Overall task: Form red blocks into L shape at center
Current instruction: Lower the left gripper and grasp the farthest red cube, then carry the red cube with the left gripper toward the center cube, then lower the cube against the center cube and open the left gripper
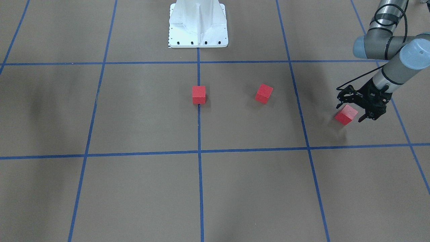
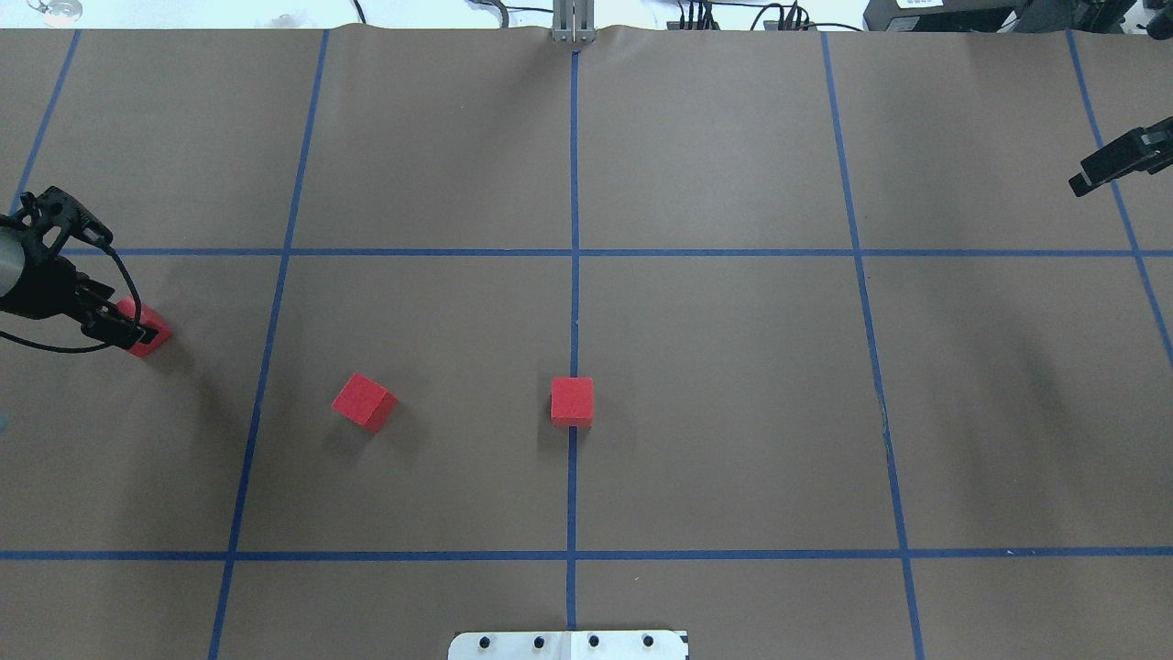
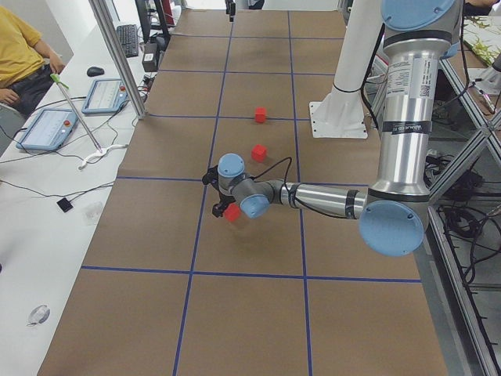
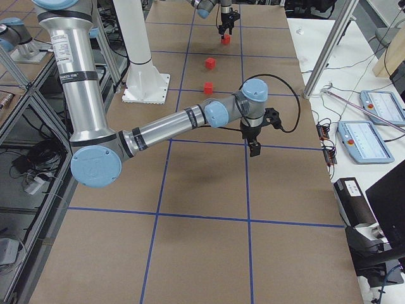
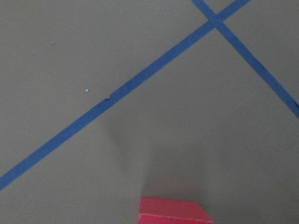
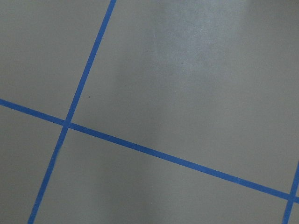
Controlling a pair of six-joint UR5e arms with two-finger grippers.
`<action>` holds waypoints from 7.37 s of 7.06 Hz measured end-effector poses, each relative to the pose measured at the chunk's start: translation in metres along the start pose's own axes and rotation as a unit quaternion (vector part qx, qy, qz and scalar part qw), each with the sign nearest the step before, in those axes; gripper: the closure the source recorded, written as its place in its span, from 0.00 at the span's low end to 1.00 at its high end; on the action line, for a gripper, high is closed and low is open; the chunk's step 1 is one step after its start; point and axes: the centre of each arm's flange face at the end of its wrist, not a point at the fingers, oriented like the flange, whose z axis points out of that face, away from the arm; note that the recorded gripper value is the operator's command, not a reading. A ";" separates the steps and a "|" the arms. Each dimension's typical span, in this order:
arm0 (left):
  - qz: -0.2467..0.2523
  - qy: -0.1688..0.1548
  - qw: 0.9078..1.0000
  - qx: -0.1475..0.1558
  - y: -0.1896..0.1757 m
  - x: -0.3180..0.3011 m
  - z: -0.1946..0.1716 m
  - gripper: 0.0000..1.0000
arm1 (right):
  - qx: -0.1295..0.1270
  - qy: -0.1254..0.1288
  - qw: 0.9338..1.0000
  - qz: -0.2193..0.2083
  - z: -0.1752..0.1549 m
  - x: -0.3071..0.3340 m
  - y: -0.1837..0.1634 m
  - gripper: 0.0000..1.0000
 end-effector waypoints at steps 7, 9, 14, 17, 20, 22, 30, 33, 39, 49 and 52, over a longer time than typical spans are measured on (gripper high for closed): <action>-0.021 0.011 0.999 -0.023 -0.023 0.013 0.003 0.72 | -0.009 0.002 1.000 0.012 0.008 0.008 0.008 0.01; -0.054 0.018 0.998 -0.035 -0.093 0.047 -0.016 0.72 | -0.022 0.009 0.999 0.027 0.017 0.026 0.028 0.00; -0.214 0.051 0.975 -0.038 -0.296 0.295 -0.035 0.71 | -0.038 0.020 0.997 0.059 0.025 0.060 0.061 0.01; -0.291 0.037 0.955 -0.037 -0.336 0.410 -0.011 0.71 | -0.039 0.020 0.997 0.062 0.025 0.061 0.063 0.01; -0.330 0.002 0.943 -0.034 -0.343 0.449 0.023 0.62 | -0.039 0.020 0.997 0.063 0.025 0.061 0.063 0.01; -0.337 -0.009 0.941 -0.037 -0.342 0.451 0.036 0.59 | -0.039 0.020 0.997 0.063 0.025 0.061 0.063 0.00; -0.325 -0.018 0.944 -0.051 -0.323 0.474 0.061 0.40 | -0.039 0.022 0.997 0.064 0.025 0.061 0.063 0.00; -0.327 -0.020 0.944 -0.050 -0.323 0.474 0.061 0.39 | -0.039 0.022 0.997 0.064 0.025 0.061 0.063 0.00; -0.336 -0.029 0.941 -0.041 -0.323 0.471 0.063 0.40 | -0.038 0.022 0.997 0.063 0.025 0.060 0.062 0.00; -0.337 -0.036 0.939 -0.051 -0.320 0.473 0.062 0.23 | -0.038 0.022 0.997 0.063 0.025 0.061 0.062 0.00; -0.336 -0.036 0.940 -0.052 -0.320 0.473 0.062 0.01 | -0.038 0.022 0.997 0.063 0.025 0.061 0.061 0.01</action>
